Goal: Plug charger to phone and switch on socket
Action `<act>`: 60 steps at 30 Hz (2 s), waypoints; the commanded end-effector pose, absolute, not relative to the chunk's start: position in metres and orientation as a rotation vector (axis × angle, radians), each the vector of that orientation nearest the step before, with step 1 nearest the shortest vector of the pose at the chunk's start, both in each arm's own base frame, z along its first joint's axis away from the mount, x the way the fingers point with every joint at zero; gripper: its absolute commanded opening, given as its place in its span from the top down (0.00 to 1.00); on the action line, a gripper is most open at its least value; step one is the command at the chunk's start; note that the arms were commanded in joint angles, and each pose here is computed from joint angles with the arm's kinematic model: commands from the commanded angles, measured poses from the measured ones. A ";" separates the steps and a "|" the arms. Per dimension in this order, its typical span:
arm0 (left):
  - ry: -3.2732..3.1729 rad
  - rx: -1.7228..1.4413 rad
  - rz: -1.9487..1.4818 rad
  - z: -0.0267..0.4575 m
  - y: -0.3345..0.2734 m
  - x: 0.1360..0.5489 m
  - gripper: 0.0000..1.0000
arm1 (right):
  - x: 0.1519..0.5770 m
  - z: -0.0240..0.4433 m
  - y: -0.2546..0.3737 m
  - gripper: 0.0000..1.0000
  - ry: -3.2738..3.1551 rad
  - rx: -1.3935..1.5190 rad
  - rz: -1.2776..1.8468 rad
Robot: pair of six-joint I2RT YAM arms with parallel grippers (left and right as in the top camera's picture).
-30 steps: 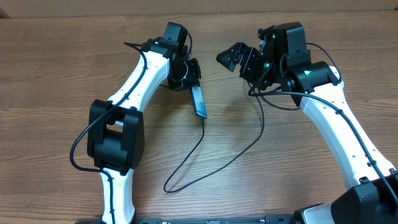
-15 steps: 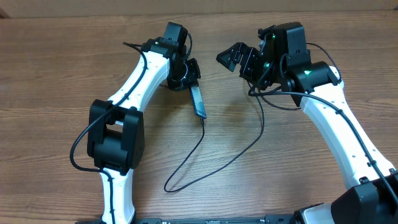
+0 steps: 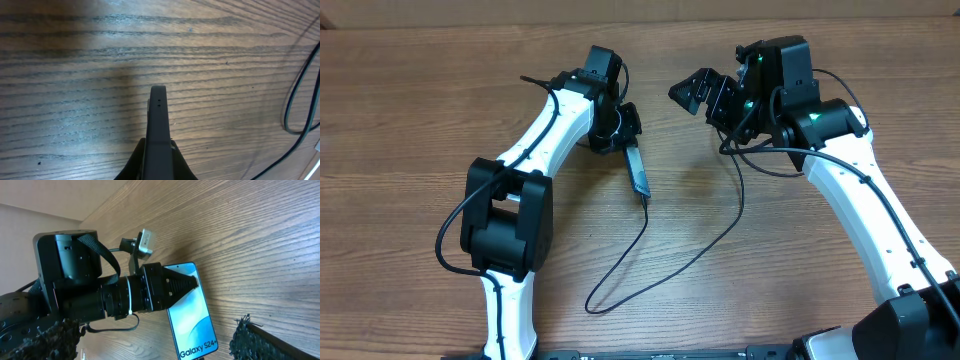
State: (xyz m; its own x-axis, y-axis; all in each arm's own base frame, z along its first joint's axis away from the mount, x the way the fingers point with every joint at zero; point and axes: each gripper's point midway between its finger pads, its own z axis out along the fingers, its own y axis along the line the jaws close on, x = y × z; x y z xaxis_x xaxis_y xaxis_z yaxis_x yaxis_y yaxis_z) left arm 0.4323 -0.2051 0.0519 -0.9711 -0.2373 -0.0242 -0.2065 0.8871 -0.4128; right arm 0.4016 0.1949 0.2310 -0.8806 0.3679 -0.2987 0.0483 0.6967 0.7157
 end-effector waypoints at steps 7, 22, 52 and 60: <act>3.028 -0.354 -0.642 0.035 -0.211 0.416 0.96 | 0.403 0.244 0.192 0.00 2.444 0.304 1.013; 3.073 -0.199 -0.614 0.026 -0.210 0.402 0.96 | 0.403 0.244 0.192 0.00 2.441 0.303 1.014; 3.118 -0.193 -0.588 0.009 -0.204 0.387 0.94 | 0.403 0.244 0.193 0.00 2.441 0.303 1.015; 3.115 -0.196 -0.549 0.007 -0.200 0.388 0.93 | 0.403 0.244 0.192 0.00 2.444 0.305 1.014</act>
